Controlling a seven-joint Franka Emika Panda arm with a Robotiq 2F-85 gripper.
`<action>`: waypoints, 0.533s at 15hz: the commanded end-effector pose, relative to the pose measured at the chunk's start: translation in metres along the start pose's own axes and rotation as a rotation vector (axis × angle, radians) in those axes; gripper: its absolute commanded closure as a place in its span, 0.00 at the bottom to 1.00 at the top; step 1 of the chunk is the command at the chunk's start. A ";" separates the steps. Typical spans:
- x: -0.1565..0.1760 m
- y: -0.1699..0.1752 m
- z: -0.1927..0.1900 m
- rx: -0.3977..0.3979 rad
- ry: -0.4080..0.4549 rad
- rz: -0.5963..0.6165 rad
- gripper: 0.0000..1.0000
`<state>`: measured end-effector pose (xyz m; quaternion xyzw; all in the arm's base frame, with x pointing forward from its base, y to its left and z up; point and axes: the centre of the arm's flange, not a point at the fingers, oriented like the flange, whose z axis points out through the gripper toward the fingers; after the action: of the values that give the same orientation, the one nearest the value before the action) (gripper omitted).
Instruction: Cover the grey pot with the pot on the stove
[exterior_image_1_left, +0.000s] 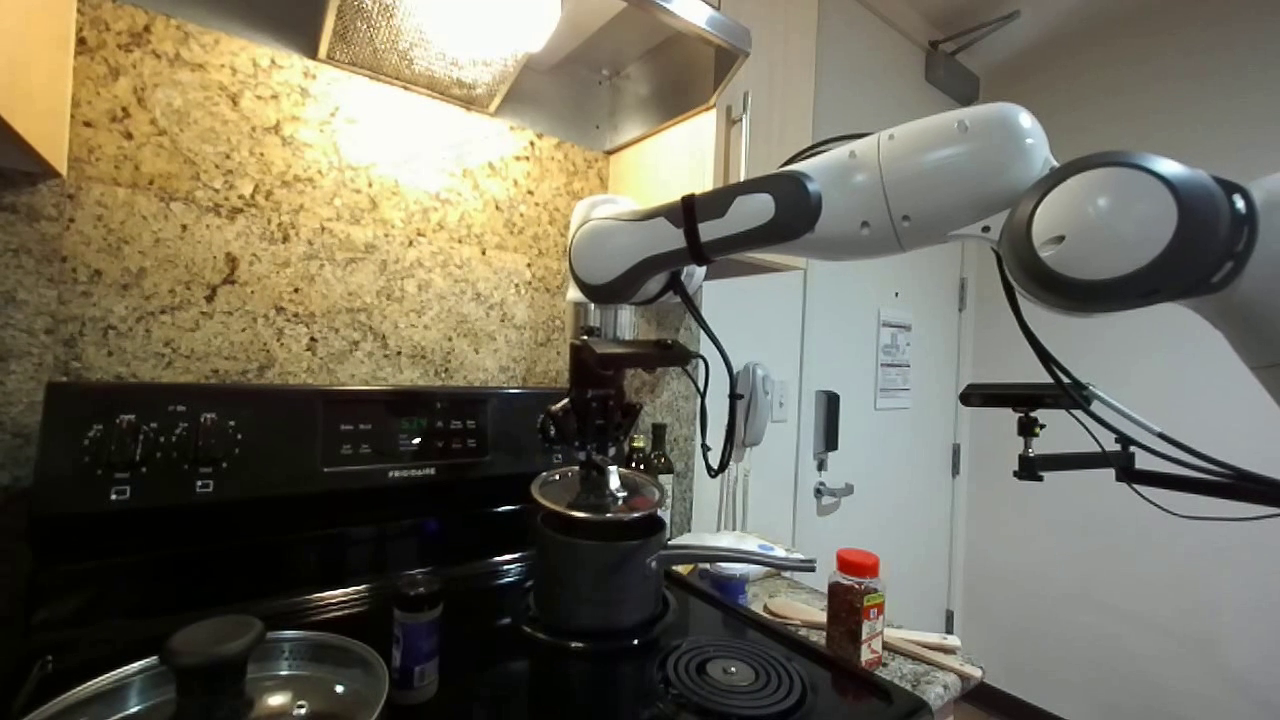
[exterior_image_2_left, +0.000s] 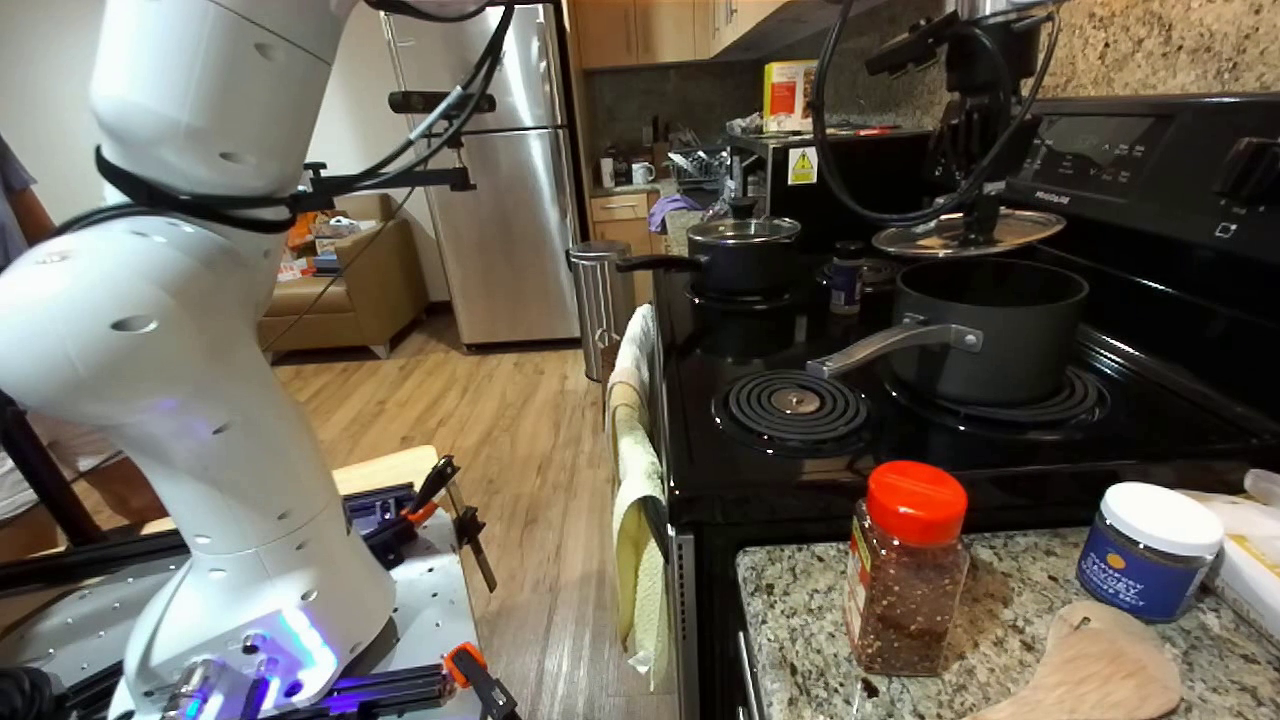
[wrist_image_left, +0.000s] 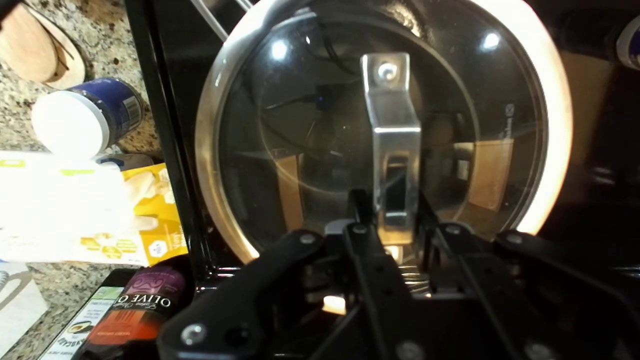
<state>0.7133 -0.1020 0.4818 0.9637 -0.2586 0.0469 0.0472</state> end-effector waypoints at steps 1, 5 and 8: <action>0.000 0.000 0.001 0.005 -0.005 0.008 0.95; -0.001 -0.003 0.006 0.022 -0.014 0.031 0.95; -0.002 -0.004 0.006 0.034 -0.022 0.082 0.95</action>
<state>0.7158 -0.1012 0.4702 0.9617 -0.2675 0.0392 0.0460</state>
